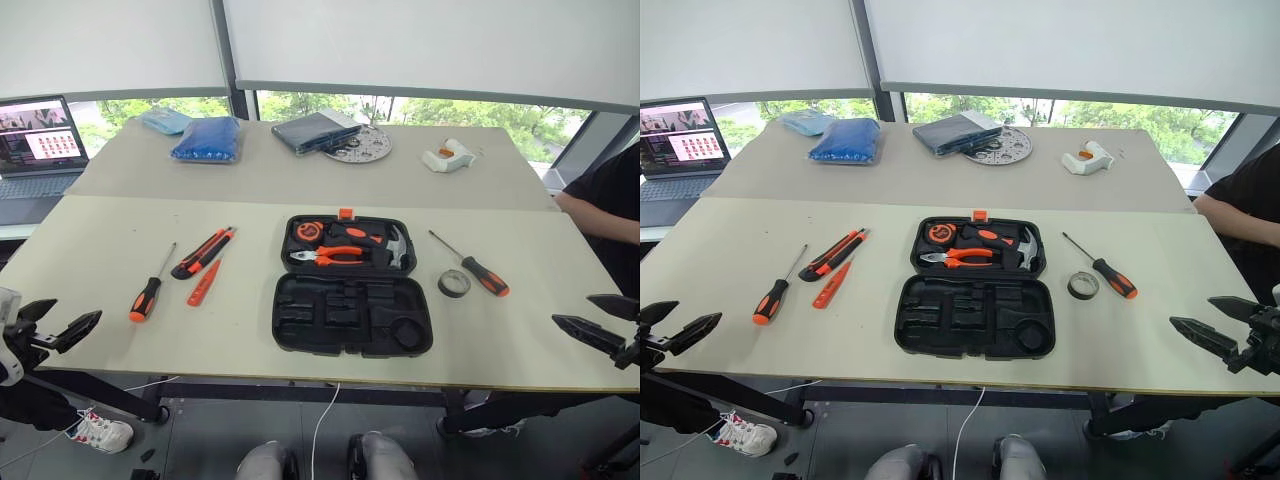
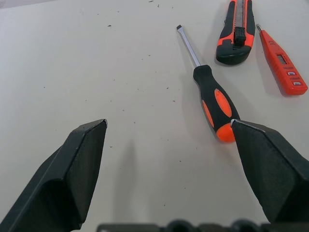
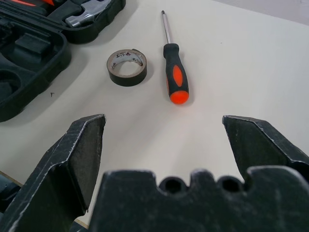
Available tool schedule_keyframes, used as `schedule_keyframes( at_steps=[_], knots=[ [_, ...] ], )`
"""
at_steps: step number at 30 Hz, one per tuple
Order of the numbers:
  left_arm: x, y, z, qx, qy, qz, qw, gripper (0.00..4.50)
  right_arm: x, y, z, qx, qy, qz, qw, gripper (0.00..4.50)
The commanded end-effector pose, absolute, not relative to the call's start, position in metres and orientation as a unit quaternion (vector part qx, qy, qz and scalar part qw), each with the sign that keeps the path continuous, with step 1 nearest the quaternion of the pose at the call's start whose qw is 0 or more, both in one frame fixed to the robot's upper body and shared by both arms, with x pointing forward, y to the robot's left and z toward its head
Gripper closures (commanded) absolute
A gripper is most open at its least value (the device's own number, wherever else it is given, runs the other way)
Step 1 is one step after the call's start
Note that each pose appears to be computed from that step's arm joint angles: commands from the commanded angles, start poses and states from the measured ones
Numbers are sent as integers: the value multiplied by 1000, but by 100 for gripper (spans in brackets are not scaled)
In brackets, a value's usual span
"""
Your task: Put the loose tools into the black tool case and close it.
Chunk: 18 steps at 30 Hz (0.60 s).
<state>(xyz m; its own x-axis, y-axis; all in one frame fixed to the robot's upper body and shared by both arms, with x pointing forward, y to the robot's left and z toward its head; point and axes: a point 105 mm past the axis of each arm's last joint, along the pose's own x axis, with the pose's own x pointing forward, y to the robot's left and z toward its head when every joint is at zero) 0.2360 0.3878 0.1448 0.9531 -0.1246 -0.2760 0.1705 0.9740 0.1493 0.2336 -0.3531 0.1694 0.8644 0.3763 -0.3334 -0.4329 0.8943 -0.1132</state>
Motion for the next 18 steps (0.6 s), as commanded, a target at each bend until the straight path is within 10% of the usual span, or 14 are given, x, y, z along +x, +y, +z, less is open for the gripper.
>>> schedule_keyframes(
  at_steps=[1,18],
  knots=[
    [241,382,154,89,137,-83,983,10,234,-349,187,-118,133,214,960,0],
    [301,342,117,63,301,-98,947,10,229,-156,236,-163,39,540,825,0]
  ],
)
